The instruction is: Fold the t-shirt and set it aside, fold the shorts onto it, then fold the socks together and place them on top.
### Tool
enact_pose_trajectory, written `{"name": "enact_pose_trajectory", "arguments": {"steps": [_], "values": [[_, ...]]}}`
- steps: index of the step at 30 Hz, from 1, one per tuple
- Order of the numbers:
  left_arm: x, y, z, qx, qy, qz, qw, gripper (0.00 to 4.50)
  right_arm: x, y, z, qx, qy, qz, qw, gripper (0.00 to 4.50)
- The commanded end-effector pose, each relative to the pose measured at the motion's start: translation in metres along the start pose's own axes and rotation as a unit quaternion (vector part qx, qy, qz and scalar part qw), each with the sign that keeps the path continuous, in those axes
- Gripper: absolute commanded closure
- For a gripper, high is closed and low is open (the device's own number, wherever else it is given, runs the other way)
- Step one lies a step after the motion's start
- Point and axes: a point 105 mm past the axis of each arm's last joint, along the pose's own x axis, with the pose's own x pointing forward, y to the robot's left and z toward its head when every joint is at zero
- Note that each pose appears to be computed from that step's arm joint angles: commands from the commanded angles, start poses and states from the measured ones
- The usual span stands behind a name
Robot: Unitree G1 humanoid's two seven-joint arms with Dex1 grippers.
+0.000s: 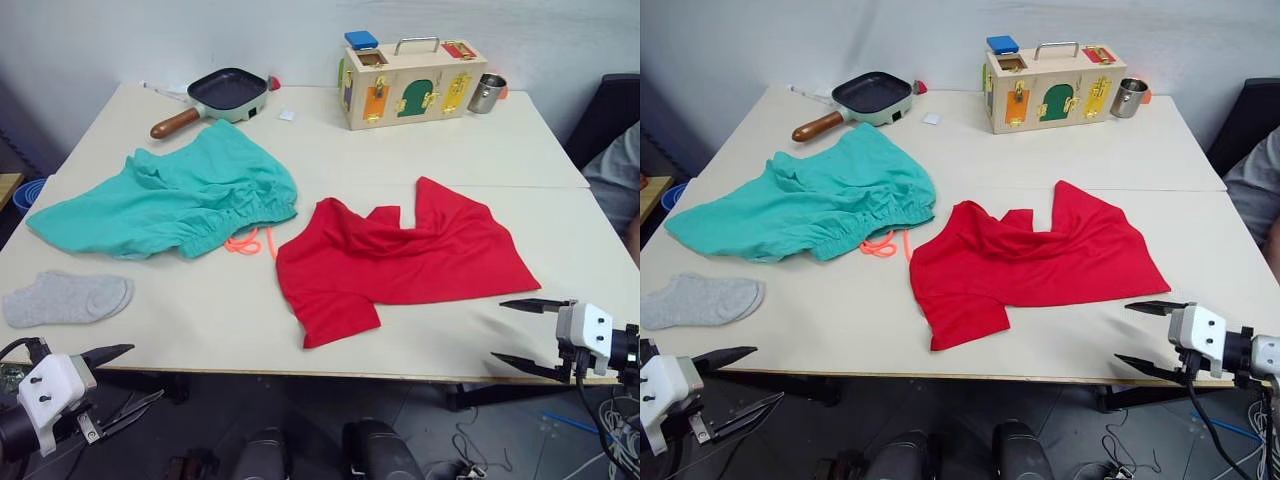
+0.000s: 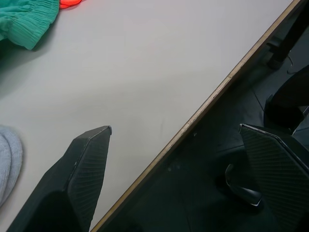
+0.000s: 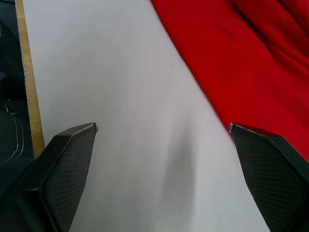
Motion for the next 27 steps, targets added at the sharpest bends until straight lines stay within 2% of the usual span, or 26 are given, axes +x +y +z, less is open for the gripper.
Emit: {"name": "enact_pose_trajectory", "arguments": {"steps": [1, 8, 12, 15, 21, 27], "values": [[0.0, 0.002, 0.008, 0.024, -0.007, 0.011, 1.0, 0.07, 0.001, -0.002, 0.004, -0.002, -0.013, -0.006, 1.0, 0.0], [0.008, 0.0, 0.02, 0.022, -0.023, -0.008, 0.999, 0.07, -0.002, 0.0, 0.005, 0.004, -0.014, -0.012, 1.0, 0.0], [0.035, -0.028, 0.058, 0.033, -0.07, -0.086, 0.993, 0.07, -0.021, -0.008, -0.003, 0.016, 0.006, -0.049, 0.999, 0.0], [0.053, -0.048, 0.078, 0.046, -0.086, -0.14, 0.985, 0.07, -0.043, -0.014, -0.015, 0.025, 0.036, -0.088, 0.995, 0.0], [0.094, -0.07, 0.115, 0.039, -0.152, -0.174, 0.972, 0.07, -0.078, -0.014, -0.04, 0.032, 0.092, -0.135, 0.986, 0.0], [0.138, -0.068, 0.128, 0.049, -0.148, -0.183, 0.971, 0.07, -0.057, -0.028, -0.022, 0.015, 0.057, -0.119, 0.991, 0.0]]}}
